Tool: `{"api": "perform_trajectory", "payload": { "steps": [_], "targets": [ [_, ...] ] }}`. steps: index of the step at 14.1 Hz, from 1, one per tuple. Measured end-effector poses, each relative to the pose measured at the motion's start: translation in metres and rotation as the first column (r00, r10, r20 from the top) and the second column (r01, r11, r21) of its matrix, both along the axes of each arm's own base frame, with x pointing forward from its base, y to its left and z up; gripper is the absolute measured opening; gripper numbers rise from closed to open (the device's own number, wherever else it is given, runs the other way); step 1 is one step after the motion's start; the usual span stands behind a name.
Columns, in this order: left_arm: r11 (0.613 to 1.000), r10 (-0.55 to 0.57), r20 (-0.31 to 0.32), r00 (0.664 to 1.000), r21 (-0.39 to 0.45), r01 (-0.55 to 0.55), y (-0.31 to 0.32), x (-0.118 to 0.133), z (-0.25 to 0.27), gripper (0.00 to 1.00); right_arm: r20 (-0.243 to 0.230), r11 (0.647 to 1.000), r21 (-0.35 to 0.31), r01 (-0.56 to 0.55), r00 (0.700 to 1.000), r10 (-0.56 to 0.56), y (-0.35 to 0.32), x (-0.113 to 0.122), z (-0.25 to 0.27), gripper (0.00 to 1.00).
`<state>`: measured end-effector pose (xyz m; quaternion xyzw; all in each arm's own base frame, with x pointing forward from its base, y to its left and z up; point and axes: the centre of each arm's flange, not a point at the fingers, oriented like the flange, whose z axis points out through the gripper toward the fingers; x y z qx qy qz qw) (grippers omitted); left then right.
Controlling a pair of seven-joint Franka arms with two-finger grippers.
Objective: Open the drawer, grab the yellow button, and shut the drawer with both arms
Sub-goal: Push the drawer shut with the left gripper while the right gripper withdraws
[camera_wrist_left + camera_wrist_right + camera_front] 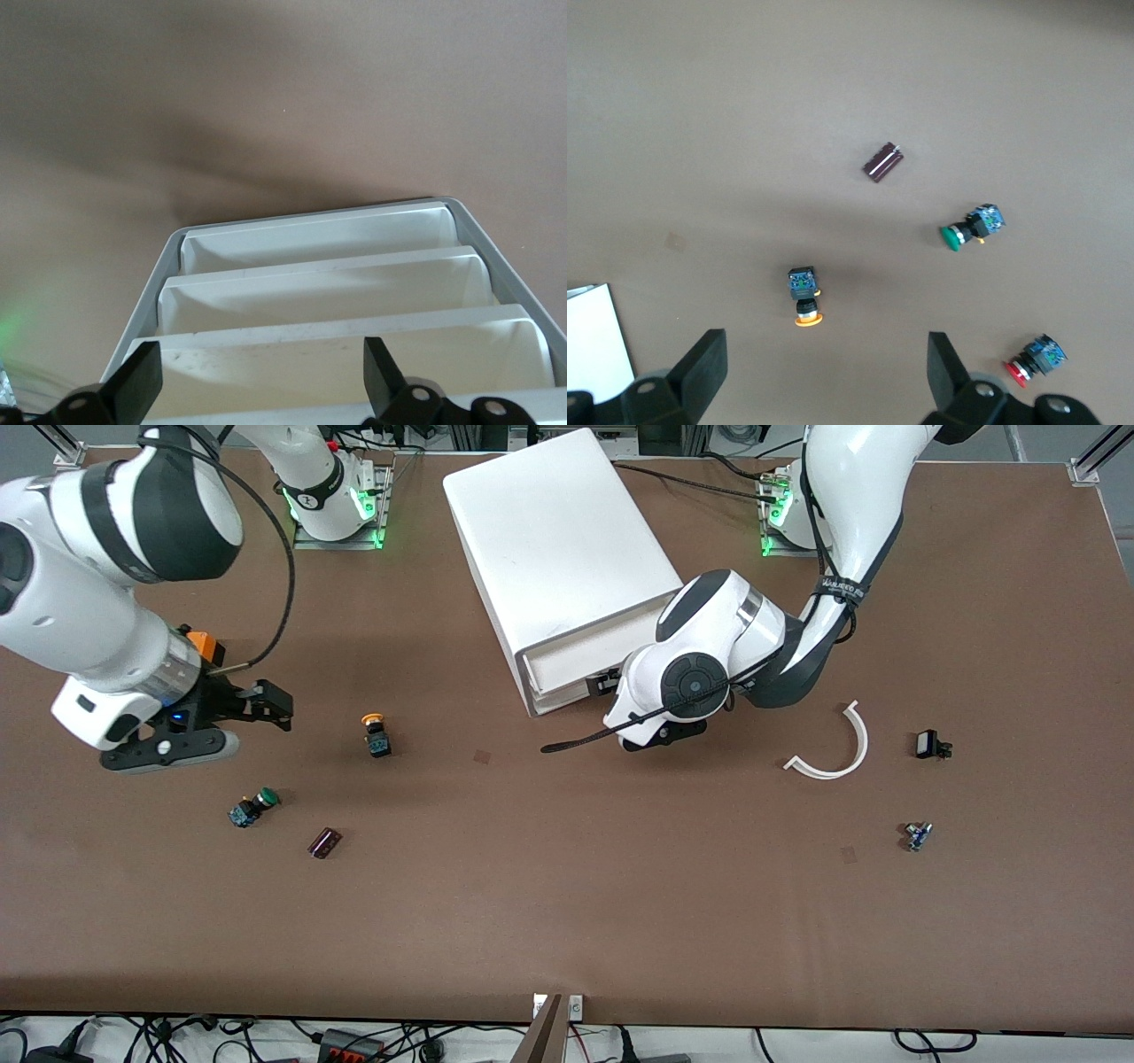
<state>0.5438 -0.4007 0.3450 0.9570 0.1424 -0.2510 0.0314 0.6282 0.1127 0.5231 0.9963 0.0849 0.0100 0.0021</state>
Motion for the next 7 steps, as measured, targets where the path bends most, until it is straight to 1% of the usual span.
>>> {"api": "perform_trajectory", "payload": {
  "steps": [4, 5, 7],
  "targets": [
    [1.000, -0.026, -0.023, 0.999, -0.002, 0.026, -0.010, -0.015, -0.005, 1.00, 0.029, 0.996, 0.006, 0.085, 0.996, -0.085, -0.040, 0.008, 0.019, 1.00],
    [0.999, -0.032, -0.026, 0.999, -0.004, 0.031, -0.012, -0.017, -0.005, 1.00, 0.027, 0.994, 0.006, 0.113, 0.993, -0.113, -0.049, 0.009, 0.022, 1.00],
    [0.999, -0.041, -0.028, 0.999, -0.009, 0.040, -0.017, -0.022, -0.004, 1.00, 0.000, 0.987, 0.000, 0.159, 0.987, -0.159, -0.075, 0.006, 0.027, 1.00]
  ]
}}
